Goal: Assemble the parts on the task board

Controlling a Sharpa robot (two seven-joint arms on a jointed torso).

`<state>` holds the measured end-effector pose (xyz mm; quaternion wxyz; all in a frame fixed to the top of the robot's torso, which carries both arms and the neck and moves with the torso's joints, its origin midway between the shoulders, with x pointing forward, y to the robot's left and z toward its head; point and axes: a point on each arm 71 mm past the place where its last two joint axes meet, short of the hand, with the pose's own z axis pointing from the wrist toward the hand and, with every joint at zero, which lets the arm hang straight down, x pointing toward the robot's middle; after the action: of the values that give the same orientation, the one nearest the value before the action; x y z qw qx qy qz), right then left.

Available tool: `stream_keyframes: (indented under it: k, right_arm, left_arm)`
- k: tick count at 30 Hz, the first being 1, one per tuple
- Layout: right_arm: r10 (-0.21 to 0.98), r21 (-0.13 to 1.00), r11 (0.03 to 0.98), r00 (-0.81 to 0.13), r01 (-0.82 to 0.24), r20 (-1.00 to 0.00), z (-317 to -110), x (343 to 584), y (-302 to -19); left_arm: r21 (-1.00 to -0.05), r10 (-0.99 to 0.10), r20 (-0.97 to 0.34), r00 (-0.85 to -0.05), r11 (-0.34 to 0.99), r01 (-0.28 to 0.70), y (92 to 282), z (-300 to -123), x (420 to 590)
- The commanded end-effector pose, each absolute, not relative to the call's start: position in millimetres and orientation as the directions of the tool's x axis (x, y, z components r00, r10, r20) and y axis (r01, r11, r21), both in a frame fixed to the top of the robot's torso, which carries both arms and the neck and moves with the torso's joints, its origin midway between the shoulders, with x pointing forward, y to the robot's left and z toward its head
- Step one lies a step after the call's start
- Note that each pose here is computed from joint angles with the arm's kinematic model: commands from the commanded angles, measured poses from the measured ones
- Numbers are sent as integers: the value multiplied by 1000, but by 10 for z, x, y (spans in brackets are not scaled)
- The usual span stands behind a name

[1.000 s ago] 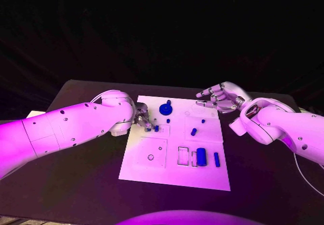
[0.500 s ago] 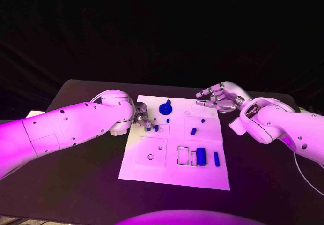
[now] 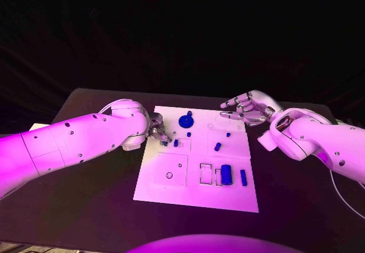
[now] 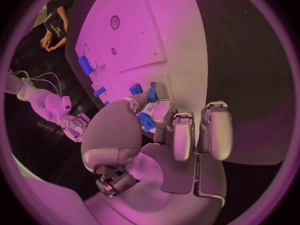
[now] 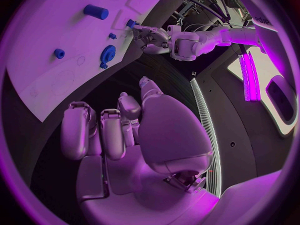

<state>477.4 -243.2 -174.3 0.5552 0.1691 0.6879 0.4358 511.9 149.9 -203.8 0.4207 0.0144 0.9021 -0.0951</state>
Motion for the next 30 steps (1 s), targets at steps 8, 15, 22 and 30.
stream_keyframes:
  k: [8,15,22,30]
  right_arm:
    - [709,787,561,-342,-256,-617,-1752,4767,-2417]
    - [709,787,561,-342,-256,-617,-1752,4766,-2418]
    - [708,787,561,-344,-255,-616,-1754,4765,-2417]
    - [708,788,561,-346,-256,-616,-1754,4765,-2413]
  left_arm:
    - [-105,2,-750,-661,987,122,1510,-2078,5088]
    - [-100,16,-742,-670,986,134,1492,-2083,5071]
    - [-101,24,-733,-680,984,144,1470,-2086,5048]
    - [-105,28,-729,-684,983,152,1444,-2085,5031]
